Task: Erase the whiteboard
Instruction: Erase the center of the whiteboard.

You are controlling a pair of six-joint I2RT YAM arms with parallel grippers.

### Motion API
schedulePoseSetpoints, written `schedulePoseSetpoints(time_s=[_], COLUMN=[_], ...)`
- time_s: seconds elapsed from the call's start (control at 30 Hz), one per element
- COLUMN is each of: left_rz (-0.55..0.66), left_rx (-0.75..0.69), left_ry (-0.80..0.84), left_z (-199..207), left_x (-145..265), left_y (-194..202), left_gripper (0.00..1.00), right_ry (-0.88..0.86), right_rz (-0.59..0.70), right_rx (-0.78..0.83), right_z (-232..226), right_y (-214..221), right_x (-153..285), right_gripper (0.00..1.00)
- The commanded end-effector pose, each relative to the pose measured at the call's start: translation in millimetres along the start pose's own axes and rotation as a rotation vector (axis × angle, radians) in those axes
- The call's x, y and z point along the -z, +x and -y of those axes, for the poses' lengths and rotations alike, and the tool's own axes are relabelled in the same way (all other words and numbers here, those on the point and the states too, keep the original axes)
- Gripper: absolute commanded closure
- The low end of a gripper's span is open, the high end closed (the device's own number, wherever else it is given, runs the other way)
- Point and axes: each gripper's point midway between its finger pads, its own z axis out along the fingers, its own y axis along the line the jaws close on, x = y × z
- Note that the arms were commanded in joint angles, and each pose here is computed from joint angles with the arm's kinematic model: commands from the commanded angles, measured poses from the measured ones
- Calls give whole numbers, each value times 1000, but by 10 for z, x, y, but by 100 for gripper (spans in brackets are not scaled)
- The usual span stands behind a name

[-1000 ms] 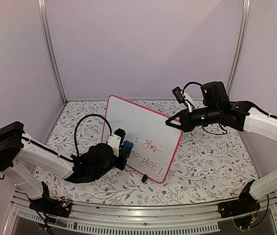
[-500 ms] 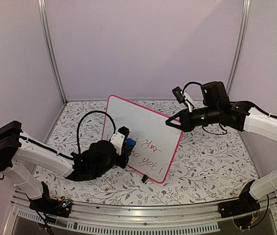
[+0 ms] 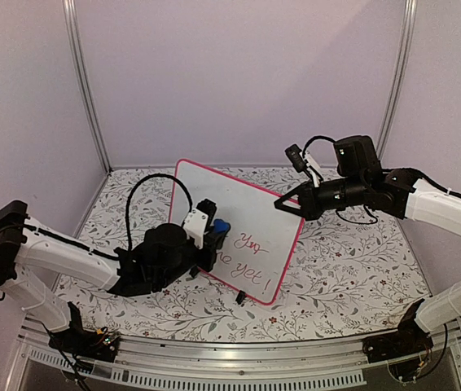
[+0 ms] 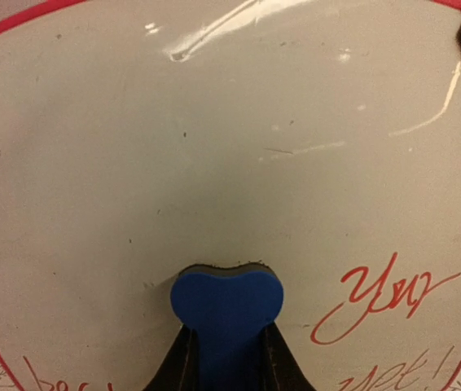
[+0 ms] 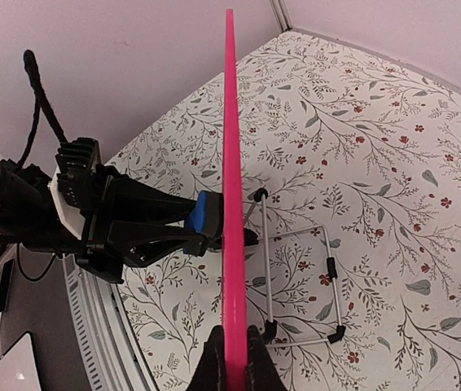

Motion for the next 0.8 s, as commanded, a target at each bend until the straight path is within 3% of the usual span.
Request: schedulePoseSetpoints(time_s=[0.0,0.77], left_rz=[44,-123], left_rx=[13,31], left_ry=[9,-15], left_z=[7,-36], left_x=[-16,6], left_y=[-195,607], left_gripper=[89,90], right_ry=[-45,-43], right_rz=[-83,-81], right_rx=[13,14], right_z=[-74,-73], right_y=[239,234], right_x=[-84,-82], right_gripper=[100,100])
